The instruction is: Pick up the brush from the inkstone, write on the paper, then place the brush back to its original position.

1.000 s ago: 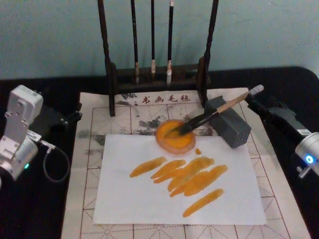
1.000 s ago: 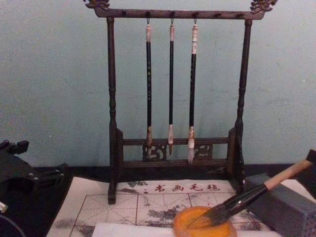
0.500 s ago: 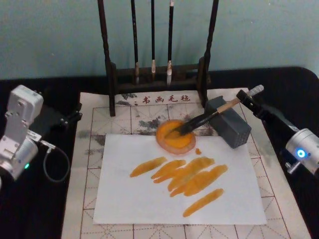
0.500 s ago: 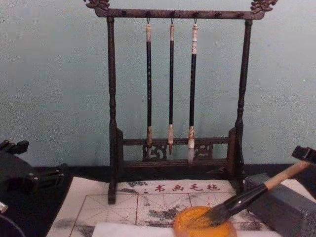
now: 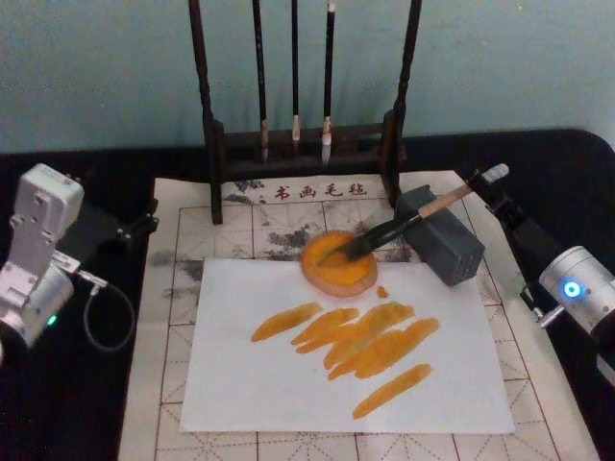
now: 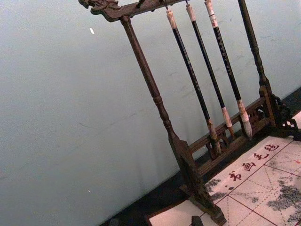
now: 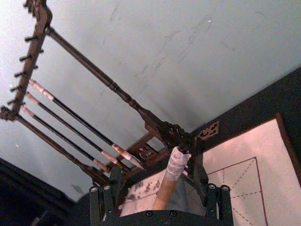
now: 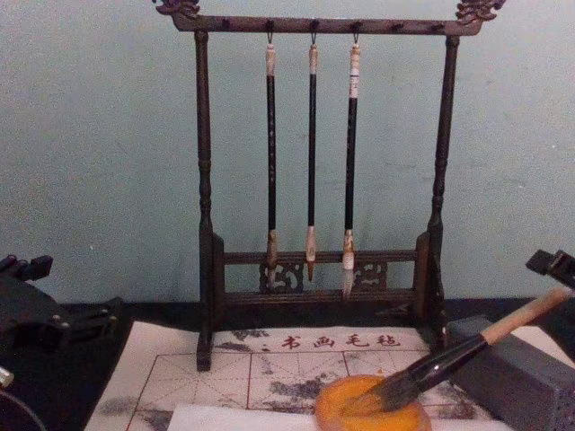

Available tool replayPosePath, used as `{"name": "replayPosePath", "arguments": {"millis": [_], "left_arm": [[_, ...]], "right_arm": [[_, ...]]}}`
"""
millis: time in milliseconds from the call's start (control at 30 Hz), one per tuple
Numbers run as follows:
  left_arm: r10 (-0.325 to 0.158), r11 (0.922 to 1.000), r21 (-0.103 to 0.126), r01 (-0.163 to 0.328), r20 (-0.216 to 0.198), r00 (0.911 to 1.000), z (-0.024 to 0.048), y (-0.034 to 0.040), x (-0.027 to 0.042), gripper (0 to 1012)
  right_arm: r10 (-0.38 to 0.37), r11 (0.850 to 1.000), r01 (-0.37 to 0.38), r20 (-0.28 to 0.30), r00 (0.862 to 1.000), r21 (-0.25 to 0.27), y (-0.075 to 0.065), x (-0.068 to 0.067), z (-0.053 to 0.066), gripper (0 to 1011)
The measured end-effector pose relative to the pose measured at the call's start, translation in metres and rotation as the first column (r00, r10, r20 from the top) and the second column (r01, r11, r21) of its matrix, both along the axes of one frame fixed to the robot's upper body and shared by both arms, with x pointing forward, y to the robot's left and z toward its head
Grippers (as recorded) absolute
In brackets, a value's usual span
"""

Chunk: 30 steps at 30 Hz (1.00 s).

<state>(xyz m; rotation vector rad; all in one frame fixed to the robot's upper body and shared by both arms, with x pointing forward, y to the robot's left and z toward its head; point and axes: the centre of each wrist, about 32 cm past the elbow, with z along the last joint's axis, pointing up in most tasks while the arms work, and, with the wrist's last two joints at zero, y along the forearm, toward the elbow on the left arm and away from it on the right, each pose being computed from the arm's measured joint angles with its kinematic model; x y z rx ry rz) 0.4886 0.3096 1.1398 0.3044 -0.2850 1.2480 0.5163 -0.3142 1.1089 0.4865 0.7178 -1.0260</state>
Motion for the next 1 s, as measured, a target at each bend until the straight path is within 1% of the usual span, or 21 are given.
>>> {"name": "replayPosePath", "arguments": {"millis": [33, 167, 200, 267, 900, 1000], "left_arm": [[0.000, 1.0000, 0.000, 0.000, 0.000, 1.0000, 0.0000, 0.0000, 0.0000, 1001], [0.000, 1.0000, 0.000, 0.000, 0.000, 1.0000, 0.0000, 0.0000, 0.0000, 1001], [0.000, 1.0000, 0.000, 0.000, 0.000, 1.0000, 0.0000, 0.0000, 0.0000, 1001], [0.000, 1.0000, 0.000, 0.000, 0.000, 1.0000, 0.0000, 0.0000, 0.0000, 1001], [0.000, 1.0000, 0.000, 0.000, 0.000, 1.0000, 0.0000, 0.0000, 0.0000, 1001], [0.000, 1.0000, 0.000, 0.000, 0.000, 1.0000, 0.0000, 0.0000, 0.0000, 1001]], "right_arm": [[-0.002, 1.000, 0.002, -0.002, 1.000, 0.023, -0.0002, 0.0000, -0.0015, 1000], [-0.004, 0.998, 0.005, -0.010, 1.000, 0.064, -0.0006, 0.0001, -0.0040, 1000], [-0.004, 0.998, 0.005, -0.010, 1.000, 0.064, -0.0006, 0.0001, -0.0040, 1000], [-0.001, 0.997, 0.003, -0.017, 1.000, 0.082, -0.0006, -0.0002, -0.0054, 1000], [0.027, 0.991, -0.020, -0.052, 0.998, 0.131, 0.0025, -0.0009, -0.0111, 1000], [0.027, 0.991, -0.020, -0.052, 0.998, 0.132, 0.0024, -0.0009, -0.0112, 1000]]}}
